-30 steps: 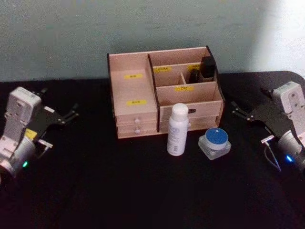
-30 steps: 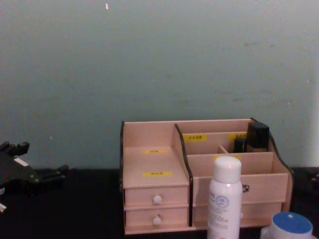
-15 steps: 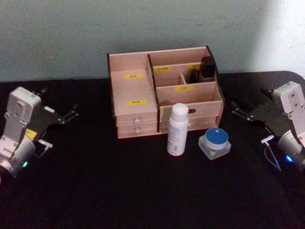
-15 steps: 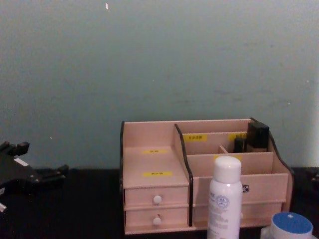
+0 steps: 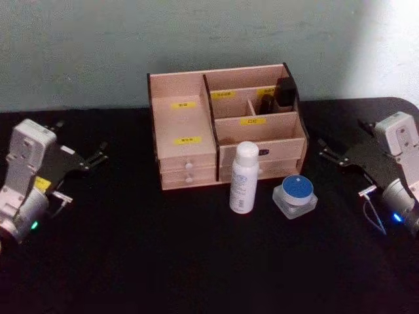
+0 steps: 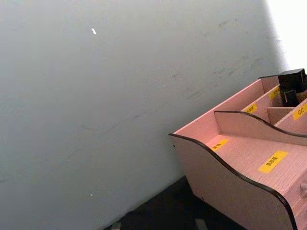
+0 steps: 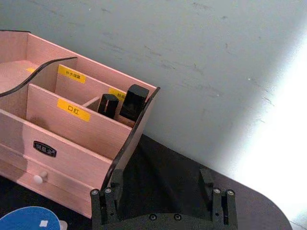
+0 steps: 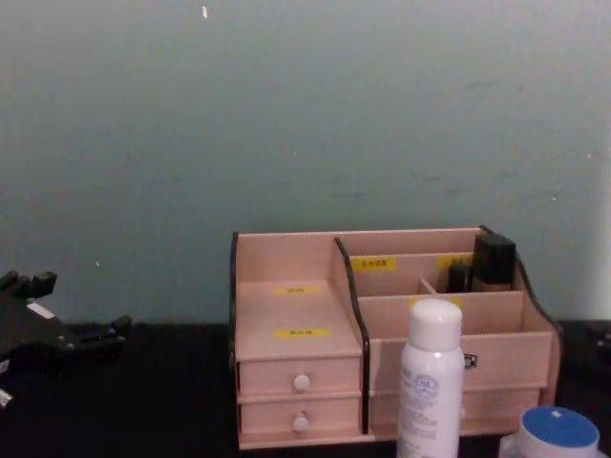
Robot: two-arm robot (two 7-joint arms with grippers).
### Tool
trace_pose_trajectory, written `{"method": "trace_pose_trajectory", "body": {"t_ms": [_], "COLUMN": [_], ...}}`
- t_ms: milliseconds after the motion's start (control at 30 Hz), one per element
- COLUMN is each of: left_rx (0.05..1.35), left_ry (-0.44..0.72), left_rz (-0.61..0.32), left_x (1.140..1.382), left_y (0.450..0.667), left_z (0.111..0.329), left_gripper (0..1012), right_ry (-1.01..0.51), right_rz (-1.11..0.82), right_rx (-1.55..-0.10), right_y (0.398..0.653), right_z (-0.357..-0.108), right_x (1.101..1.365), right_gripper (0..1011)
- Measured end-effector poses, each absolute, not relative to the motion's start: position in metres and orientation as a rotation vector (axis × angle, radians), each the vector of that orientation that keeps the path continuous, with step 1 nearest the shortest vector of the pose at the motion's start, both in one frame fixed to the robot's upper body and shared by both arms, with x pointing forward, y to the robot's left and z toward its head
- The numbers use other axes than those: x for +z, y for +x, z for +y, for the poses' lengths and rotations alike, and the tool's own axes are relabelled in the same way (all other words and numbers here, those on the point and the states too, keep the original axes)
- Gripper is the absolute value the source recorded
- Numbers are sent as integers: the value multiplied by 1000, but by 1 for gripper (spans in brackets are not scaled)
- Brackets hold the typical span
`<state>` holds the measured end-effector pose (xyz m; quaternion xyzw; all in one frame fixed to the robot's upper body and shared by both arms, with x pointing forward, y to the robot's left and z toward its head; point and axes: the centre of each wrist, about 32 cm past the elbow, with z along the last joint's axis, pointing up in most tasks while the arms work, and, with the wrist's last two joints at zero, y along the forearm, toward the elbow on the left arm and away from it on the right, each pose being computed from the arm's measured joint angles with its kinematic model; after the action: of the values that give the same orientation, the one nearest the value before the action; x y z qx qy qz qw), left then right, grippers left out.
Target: Pick up the facial cleanser and watermelon frost from the table and place them into the tiered storage box.
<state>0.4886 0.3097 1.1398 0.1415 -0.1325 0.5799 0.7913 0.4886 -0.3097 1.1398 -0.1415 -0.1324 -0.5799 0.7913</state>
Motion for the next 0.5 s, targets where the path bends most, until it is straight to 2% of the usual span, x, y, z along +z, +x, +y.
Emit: {"method": "trace_pose_trajectory", "body": {"t_ms": [500], "left_rx": [1248], "left_ry": [305], "left_rz": [-285], "left_x": [1140], "left_y": [489], "left_z": [310], "left_gripper": [1001], "right_ry": [-288], "right_rz": [-274], "right_rx": [-1216], "right_y": [483], "right_z": [-315], "right_x": [1146], "right_gripper": [1003]}}
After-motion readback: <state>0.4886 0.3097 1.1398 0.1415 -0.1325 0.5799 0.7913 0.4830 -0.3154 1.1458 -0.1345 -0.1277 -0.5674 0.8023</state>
